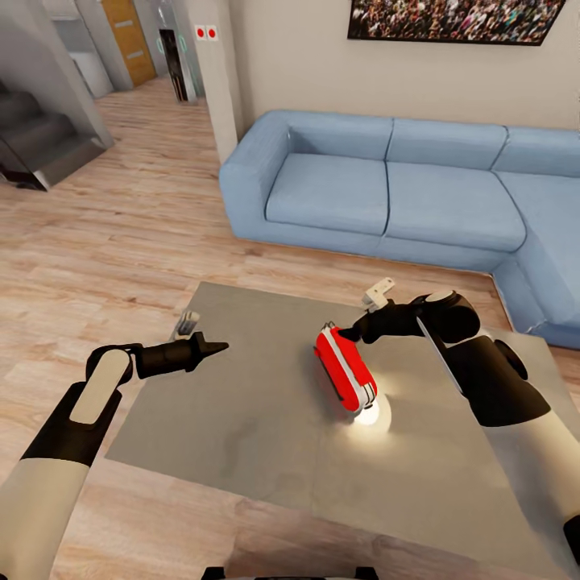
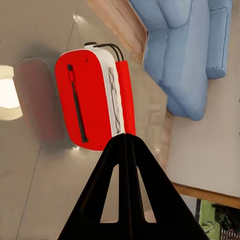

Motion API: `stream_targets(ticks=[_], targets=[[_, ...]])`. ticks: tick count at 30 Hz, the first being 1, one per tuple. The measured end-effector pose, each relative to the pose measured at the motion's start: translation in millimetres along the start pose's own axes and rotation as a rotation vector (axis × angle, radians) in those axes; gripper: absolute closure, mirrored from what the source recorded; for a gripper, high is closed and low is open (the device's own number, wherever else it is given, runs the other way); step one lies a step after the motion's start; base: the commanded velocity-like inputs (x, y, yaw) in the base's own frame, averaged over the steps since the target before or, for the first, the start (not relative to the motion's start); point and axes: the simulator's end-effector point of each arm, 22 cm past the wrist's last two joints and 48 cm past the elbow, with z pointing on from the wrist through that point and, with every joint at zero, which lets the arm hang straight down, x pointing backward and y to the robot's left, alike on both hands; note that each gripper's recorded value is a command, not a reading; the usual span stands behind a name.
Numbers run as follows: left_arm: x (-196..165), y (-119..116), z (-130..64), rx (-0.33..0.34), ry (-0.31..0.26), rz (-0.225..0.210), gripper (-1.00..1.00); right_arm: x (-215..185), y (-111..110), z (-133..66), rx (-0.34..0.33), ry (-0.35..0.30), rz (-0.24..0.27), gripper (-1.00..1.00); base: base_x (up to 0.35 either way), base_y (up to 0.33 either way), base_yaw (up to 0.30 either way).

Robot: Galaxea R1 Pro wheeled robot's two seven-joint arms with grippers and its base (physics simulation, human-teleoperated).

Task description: Turn on the radio receiver that's on the table in the living room.

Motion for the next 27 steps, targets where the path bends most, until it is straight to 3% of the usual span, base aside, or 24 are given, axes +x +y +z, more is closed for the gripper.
stream_targets(ticks=[10,14,17,20,24,27], targets=[[-14.2,10.9,-23.5,-0.044,-0.017,0.032,1.00,9.3,-23.1,-17.1,0.034,0.013,0.000,-1.00,0.000,0.000,0.000],[-8.0,27.4,-23.9,-0.072,-0.002,-0.002,1.00,22.8,-52.5,-34.1,0.081,0.037,-0.002,-1.00,0.000,0.000,0.000],[11.1,48.5,-25.6,-0.103,0.023,-0.040,1.00,41.0,-68.0,-42.6,0.110,0.069,0.001,-1.00,0.000,0.000,0.000],[47.4,86.9,-36.2,-0.180,0.067,-0.067,1.00,75.4,-77.0,-47.3,0.127,0.126,0.010,-1.00,0.000,0.000,0.000],[109.9,128.7,-52.2,-0.252,0.137,-0.110,1.00,132.2,-75.7,-52.0,0.128,0.218,0.024,-1.00,0.000,0.000,0.000],[144.0,146.8,-61.8,-0.286,0.176,-0.131,1.00,169.9,-72.4,-58.7,0.127,0.279,0.026,-1.00,0.000,0.000,0.000]])
